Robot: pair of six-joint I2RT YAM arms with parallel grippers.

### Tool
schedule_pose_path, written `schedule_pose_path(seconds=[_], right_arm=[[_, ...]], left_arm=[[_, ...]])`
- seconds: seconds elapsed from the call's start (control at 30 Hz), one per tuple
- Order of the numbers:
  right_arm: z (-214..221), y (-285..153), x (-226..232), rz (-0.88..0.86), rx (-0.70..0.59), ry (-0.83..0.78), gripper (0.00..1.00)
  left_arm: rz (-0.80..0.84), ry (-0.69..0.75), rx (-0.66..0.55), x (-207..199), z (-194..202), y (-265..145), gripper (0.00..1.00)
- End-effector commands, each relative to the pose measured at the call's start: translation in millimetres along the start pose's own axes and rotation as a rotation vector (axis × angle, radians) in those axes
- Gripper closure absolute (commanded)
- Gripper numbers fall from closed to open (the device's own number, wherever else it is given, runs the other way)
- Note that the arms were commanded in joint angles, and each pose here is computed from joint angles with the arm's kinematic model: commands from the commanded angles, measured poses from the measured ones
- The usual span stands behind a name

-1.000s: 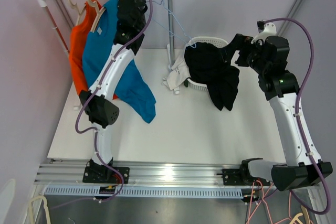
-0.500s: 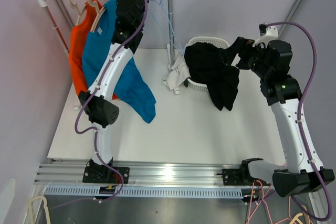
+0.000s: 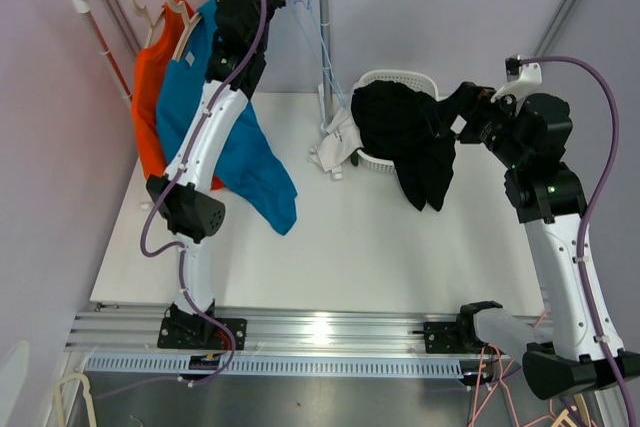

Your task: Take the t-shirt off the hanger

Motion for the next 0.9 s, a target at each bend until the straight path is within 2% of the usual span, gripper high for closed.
schedule_pose_path(seconds=[0.0, 0.27, 0.4, 0.5, 0.57, 0.8, 0.87], right_arm=[[-15.7, -14.9, 11.6, -0.054, -0.081, -0.007, 0.0], [-6.1, -14.9, 17.8, -0.103, -0.063, -0.003, 0.01], [-6.6, -16.7, 19.4, -0.112, -0.065, -0.009, 0.0], [-6.5, -19.7, 21.9, -0.123, -0.067, -0.008, 0.01], [-6.3, -20.3, 22.2, -0.125, -0.068, -0.009, 0.01], [-5.0, -23.5, 23.6, -0.132, -0.072, -0.006, 0.01], [-6.0, -24.5, 24.2, -0.134, -0.076, -0.006, 0.0]], left_arm=[[-0.107, 0.056, 0.334, 43.6, 104.1, -8.9, 0.99], [-0.131, 0.086, 0.387, 54.2, 112.4, -15.1, 1.0], [-0.202, 0.114, 0.397, 68.1, 109.4, -23.6, 0.99], [-0.302, 0.14, 0.334, 84.4, 92.7, -33.5, 0.99], [-0.342, 0.13, 0.243, 89.8, 65.8, -39.2, 1.0], [-0.35, 0.165, 0.178, 91.6, 41.3, -41.6, 0.99], [-0.346, 0.182, 0.192, 92.5, 46.1, -37.7, 1.0]])
Point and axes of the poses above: each gripper's point midway between its finger pads, its own y axis out along the fingers, its own x axis along the line the jaws close on, z = x × y, the point moved 3 cm from there along -y, back along the fingers, and after that the axes turned 15 degrees about -y, right-handed, at the moved point
